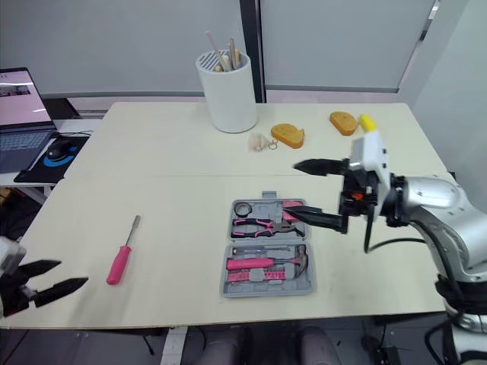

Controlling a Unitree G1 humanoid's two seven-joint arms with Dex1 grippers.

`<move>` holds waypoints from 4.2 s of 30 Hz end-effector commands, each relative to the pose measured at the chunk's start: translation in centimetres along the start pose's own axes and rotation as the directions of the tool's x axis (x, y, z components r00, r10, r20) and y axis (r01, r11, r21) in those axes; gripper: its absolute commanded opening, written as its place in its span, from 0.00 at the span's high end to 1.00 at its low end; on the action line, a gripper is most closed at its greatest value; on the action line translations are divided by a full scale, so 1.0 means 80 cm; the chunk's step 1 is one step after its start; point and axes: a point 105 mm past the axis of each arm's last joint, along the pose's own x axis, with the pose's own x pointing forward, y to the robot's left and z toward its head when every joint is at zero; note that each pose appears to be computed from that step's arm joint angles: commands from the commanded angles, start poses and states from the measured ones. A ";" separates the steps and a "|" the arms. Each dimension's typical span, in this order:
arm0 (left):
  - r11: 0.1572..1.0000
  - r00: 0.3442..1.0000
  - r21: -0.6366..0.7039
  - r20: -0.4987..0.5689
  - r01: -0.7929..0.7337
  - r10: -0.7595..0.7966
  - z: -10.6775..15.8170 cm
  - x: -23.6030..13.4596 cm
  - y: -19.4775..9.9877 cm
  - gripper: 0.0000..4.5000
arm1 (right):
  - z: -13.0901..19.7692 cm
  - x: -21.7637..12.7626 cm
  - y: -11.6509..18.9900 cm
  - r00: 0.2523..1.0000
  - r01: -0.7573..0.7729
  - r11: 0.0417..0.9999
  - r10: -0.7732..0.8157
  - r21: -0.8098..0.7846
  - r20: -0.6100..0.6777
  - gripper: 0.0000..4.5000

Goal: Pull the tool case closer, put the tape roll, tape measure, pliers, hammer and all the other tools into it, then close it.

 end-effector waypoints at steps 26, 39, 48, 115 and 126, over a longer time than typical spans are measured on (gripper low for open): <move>0.947 0.948 -0.162 0.119 -0.276 0.297 0.022 0.126 -0.010 0.02 | 0.002 0.017 0.002 1.000 0.027 0.997 -0.026 -0.067 0.010 0.00; 0.945 0.956 -0.147 0.002 -0.290 0.294 0.008 0.175 -0.013 0.02 | 0.003 0.009 0.000 0.996 0.084 0.995 -0.084 -0.050 -0.009 0.00; 0.935 0.949 -0.166 -0.029 -0.314 0.314 0.005 0.175 -0.010 0.51 | 0.001 0.008 -0.002 0.995 0.102 0.994 -0.102 -0.034 -0.012 0.00; 0.368 0.695 0.631 -0.407 0.683 -0.592 0.124 0.202 -0.348 0.84 | -0.076 -0.075 0.095 0.871 0.209 0.956 -0.085 0.208 -0.484 0.00; 0.360 0.694 0.630 -0.427 0.689 -0.580 0.117 0.209 -0.358 0.84 | -0.075 -0.078 0.099 0.861 0.218 0.953 -0.086 0.210 -0.501 0.00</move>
